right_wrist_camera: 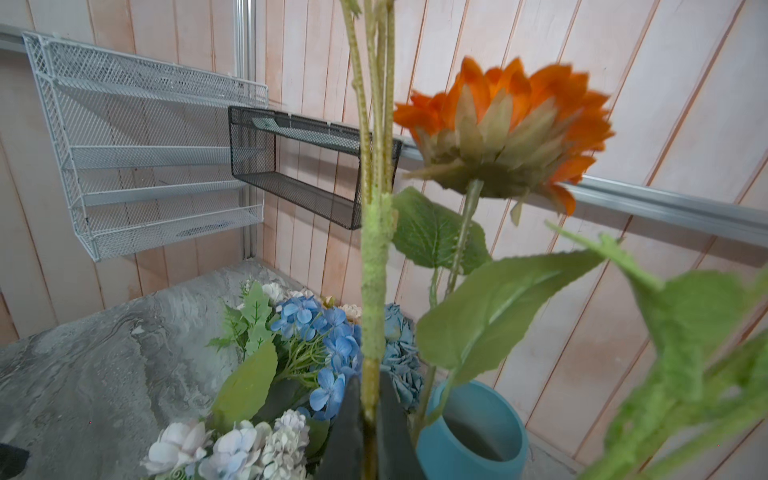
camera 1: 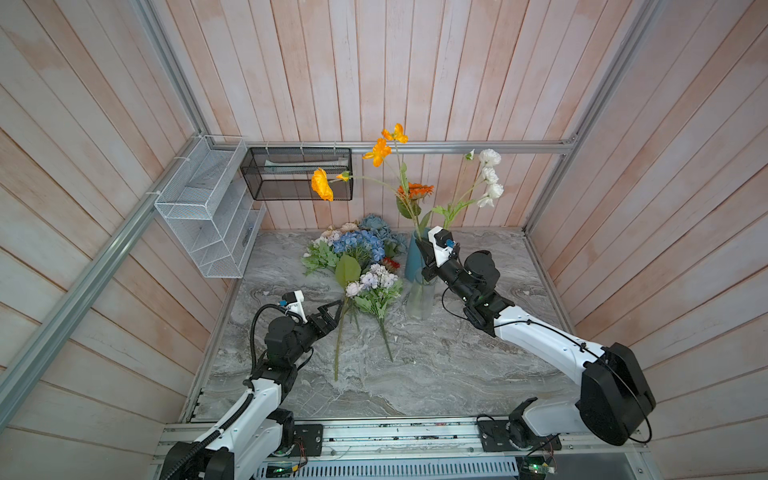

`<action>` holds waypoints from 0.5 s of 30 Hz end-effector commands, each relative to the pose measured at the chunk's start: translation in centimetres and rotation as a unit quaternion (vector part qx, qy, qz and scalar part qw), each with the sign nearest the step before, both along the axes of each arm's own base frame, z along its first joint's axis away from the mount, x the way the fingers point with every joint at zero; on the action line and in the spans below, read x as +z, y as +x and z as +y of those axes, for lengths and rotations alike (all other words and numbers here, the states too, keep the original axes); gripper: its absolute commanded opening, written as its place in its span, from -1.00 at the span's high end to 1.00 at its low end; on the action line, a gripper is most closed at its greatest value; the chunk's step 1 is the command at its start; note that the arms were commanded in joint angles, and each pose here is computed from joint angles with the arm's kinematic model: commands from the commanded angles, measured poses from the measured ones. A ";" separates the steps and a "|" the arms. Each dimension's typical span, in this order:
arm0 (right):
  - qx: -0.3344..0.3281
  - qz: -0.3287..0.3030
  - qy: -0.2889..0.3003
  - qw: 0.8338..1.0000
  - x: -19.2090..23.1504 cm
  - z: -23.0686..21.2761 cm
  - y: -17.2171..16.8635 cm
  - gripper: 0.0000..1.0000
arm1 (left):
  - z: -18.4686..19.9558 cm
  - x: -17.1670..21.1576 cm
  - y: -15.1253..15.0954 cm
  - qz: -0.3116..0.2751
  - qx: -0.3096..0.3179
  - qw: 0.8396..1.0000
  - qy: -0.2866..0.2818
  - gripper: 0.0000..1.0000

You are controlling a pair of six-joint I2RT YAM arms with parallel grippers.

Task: Arrange the flowers into the vase
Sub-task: 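Carry the yellow poppies over the clear glass vase and lower the stems in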

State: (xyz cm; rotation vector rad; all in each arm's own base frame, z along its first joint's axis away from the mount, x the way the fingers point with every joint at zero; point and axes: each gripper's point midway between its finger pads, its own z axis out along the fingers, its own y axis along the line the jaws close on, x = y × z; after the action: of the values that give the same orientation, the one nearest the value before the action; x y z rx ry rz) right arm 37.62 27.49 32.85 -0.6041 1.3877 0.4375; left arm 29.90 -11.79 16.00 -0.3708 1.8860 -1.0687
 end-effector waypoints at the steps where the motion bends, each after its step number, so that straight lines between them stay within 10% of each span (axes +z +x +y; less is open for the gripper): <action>1: 0.004 0.014 0.008 1.000 -1.4 0.1 0.1 1.00 | -0.2 0.3 0.3 -0.011 -0.001 1.000 0.006 -1.00; 15: -0.008 0.108 0.009 0.994 -7.5 -1.3 -1.2 0.80 | -0.8 0.1 0.5 -0.007 -0.007 1.000 0.004 -1.00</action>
State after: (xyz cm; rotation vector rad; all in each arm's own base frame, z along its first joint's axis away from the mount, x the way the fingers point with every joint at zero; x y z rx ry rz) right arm 36.73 26.78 24.81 -0.5832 1.5895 0.4916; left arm 29.95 -12.56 15.16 -0.3608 1.9161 -1.0801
